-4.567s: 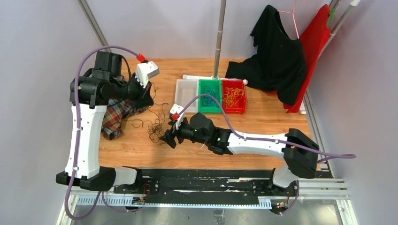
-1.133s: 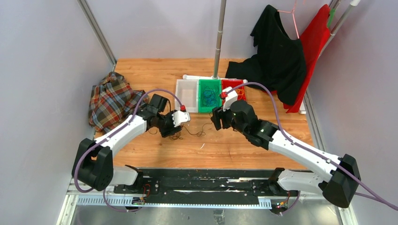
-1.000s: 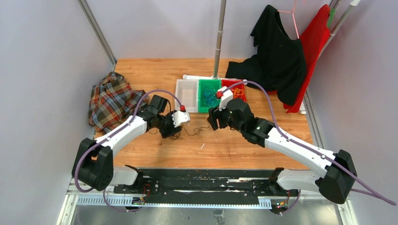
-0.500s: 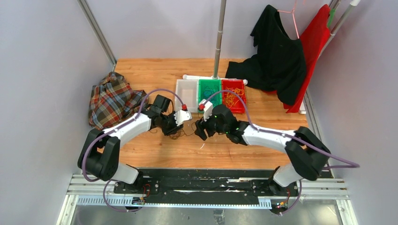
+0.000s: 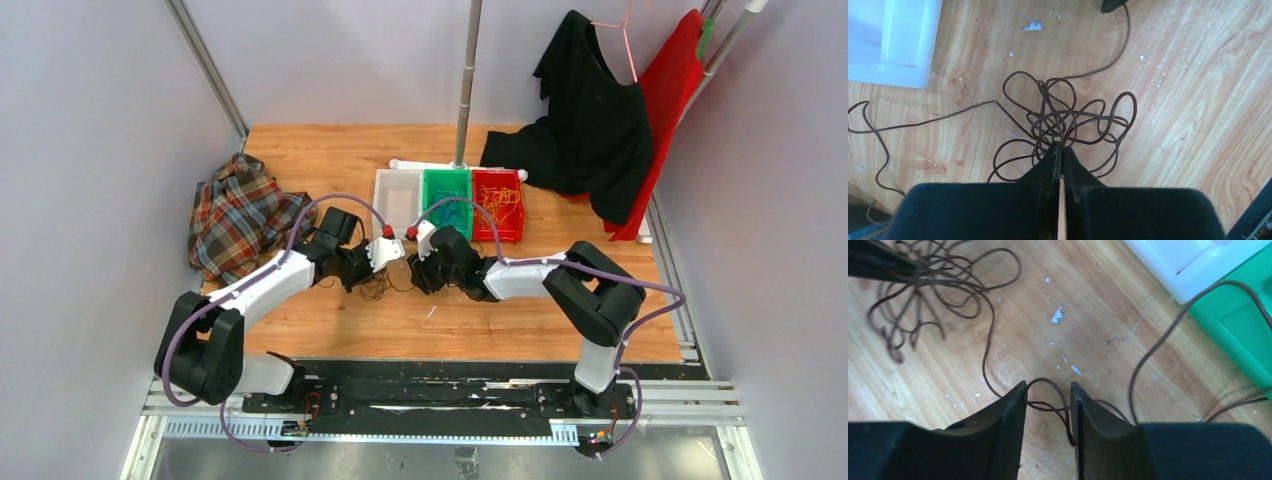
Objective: Untangle the cables
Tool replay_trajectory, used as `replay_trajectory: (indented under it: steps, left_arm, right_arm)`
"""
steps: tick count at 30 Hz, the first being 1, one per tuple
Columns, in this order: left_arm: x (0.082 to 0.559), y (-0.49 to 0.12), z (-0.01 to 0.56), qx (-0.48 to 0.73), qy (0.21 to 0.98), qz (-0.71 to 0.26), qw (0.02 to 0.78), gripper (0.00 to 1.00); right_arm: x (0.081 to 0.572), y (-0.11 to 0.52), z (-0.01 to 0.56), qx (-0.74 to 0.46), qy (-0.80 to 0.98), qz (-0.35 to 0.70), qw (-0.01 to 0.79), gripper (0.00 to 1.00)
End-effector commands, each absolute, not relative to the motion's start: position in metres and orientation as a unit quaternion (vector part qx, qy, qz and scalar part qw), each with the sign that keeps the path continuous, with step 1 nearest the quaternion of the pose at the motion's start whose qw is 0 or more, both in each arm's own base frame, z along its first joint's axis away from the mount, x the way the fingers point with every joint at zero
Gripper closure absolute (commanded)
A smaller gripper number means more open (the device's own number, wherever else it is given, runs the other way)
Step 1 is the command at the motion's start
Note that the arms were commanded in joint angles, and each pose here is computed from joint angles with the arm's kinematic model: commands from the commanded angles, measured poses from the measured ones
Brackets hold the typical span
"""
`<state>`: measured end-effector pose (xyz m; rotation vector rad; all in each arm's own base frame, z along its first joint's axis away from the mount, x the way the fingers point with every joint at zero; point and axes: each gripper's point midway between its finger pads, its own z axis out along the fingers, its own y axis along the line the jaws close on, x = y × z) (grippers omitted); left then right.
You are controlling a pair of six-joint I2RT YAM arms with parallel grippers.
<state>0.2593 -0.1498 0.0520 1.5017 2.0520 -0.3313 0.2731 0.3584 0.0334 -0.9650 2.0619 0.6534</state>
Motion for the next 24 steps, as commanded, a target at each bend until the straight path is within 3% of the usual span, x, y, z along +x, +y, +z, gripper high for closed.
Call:
replay_trajectory:
  steps: [1, 3, 4, 10, 24]
  left_arm:
    - [0.249, -0.149, 0.062, 0.571, 0.760, -0.132, 0.282, 0.99]
    - [0.246, -0.147, 0.065, 0.572, 0.760, -0.129, 0.281, 0.99]
    - [0.244, -0.145, 0.066, 0.574, 0.760, -0.126, 0.279, 0.99]
    - [0.236, -0.114, 0.079, 0.568, 0.772, -0.082, 0.274, 0.99]
    - [0.202, -0.017, 0.111, 0.585, 0.769, 0.059, 0.251, 0.99]
  right_arm:
    - [0.288, 0.366, 0.037, -0.342, 0.809, 0.248, 0.409, 0.76]
    - [0.291, 0.363, 0.042, -0.328, 0.811, 0.247, 0.416, 0.97]
    - [0.291, 0.363, 0.046, -0.322, 0.811, 0.249, 0.421, 0.99]
    - [0.293, 0.337, 0.066, -0.299, 0.820, 0.216, 0.438, 0.99]
    - [0.308, 0.207, 0.112, -0.159, 0.853, 0.107, 0.485, 0.99]
